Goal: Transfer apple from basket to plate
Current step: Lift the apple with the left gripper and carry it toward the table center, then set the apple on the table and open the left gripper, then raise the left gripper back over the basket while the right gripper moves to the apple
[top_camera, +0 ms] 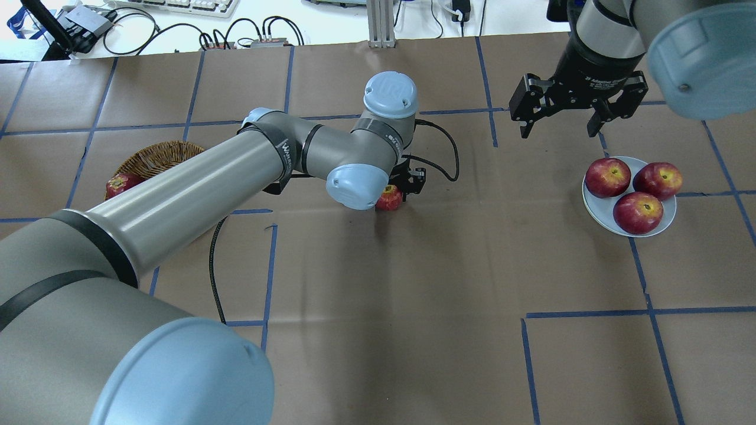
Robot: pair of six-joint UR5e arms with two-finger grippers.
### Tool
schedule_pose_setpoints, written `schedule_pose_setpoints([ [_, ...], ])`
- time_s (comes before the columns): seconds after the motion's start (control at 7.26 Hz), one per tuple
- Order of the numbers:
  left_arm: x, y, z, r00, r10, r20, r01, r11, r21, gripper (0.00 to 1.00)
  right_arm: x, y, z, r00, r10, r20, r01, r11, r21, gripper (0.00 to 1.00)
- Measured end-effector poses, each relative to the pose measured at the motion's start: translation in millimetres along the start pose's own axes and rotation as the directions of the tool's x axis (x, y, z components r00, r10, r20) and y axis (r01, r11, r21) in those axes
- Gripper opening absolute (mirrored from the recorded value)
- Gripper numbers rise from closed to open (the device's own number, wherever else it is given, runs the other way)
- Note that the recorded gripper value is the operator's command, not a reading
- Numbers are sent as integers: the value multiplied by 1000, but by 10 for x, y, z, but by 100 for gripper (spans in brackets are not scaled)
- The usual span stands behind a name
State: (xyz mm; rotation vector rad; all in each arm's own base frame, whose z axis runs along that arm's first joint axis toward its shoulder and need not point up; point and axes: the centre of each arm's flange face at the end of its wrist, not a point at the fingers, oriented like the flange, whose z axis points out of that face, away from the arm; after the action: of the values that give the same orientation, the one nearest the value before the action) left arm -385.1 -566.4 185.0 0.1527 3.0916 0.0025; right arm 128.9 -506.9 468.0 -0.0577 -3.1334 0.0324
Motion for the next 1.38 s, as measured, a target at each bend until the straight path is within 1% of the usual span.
schedule_pose_setpoints([
  [0.28,-19,3,-138,1000,0,-3,0,1000,17,99,0,0,0,1000,0,0,0,1000,0,100],
  [0.41,-95,-5,-319,1000,-3,-3,3,1000,26,99,0,0,-1,1000,0,0,0,1000,0,100],
  [0.55,-290,-14,-640,1000,-16,-1,16,999,29,99,1,-1,-3,1000,0,0,0,1000,1,100],
  [0.83,-963,51,-1427,1000,-6,2,6,1000,16,99,5,-2,-2,1000,1,0,-1,1000,0,100],
  [1.1,-1668,316,-2153,1000,4,4,-4,1000,-3,99,-4,-5,9,1000,4,3,-4,1000,-2,100],
  [1.24,-1941,495,-2429,1000,1,6,-1,1000,-15,99,-21,-10,13,1000,14,6,-14,1000,-2,100],
  [1.38,-2227,675,-2602,1000,-26,7,26,999,-44,99,-65,-28,33,999,41,10,-41,999,-3,100],
])
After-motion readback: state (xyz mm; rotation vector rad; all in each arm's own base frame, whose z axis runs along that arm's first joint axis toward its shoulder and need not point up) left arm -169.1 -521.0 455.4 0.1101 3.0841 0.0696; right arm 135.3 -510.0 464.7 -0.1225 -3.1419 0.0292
